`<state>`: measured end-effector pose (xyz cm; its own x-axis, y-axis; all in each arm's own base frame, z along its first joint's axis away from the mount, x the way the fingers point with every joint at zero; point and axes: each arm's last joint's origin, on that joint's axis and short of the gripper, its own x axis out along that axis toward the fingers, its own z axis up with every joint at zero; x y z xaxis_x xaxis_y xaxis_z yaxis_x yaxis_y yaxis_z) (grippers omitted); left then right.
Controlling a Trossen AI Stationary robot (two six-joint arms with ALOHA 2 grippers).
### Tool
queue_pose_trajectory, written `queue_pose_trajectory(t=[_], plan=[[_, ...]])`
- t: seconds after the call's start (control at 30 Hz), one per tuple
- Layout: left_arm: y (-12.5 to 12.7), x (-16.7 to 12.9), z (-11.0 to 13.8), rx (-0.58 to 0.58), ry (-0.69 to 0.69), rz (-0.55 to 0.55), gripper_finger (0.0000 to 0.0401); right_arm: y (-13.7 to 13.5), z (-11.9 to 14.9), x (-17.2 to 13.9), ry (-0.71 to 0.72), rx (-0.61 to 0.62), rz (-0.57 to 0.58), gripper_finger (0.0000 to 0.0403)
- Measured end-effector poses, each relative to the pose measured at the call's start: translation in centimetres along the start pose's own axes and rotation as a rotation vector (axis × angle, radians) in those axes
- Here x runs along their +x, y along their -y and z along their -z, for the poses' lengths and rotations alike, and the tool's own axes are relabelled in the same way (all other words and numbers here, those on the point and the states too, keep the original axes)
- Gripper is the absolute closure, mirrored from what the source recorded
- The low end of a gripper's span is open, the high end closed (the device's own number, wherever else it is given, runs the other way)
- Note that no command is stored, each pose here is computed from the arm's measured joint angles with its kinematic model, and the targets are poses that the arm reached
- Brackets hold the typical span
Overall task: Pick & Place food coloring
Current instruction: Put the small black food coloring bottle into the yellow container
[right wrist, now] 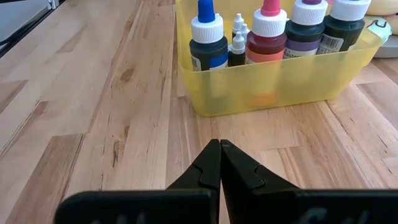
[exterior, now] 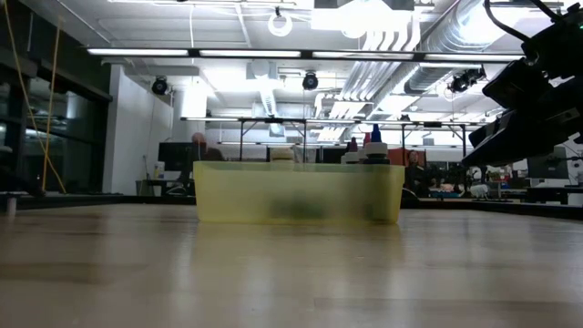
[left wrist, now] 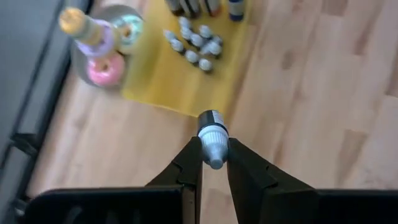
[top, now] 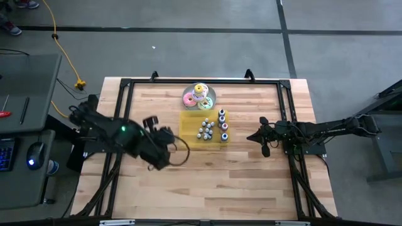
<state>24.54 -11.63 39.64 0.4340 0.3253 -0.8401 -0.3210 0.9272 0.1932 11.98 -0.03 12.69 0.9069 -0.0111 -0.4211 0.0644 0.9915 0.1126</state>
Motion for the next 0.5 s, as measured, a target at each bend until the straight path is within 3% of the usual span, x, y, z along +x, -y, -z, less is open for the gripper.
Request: queue_pose_trajectory(t=[0.3,0.4,0.5], plan=[[-5.7,-0.6,0.9,0.144,0.04,-0.055,0.0353,0.0,0.0,0.0,0.001,0.0,-0.001,0.0402],[-7.0,0.4,1.7,0.248,0.052,0.018,0.0353,0.0,0.0,0.0,0.001,0.0,0.0,0.0402],[-7.9,1.7,2.6,0.353,0.098,0.169,0.0353,0.0,0.0,0.0,0.002,0.0,0.0,0.0402]])
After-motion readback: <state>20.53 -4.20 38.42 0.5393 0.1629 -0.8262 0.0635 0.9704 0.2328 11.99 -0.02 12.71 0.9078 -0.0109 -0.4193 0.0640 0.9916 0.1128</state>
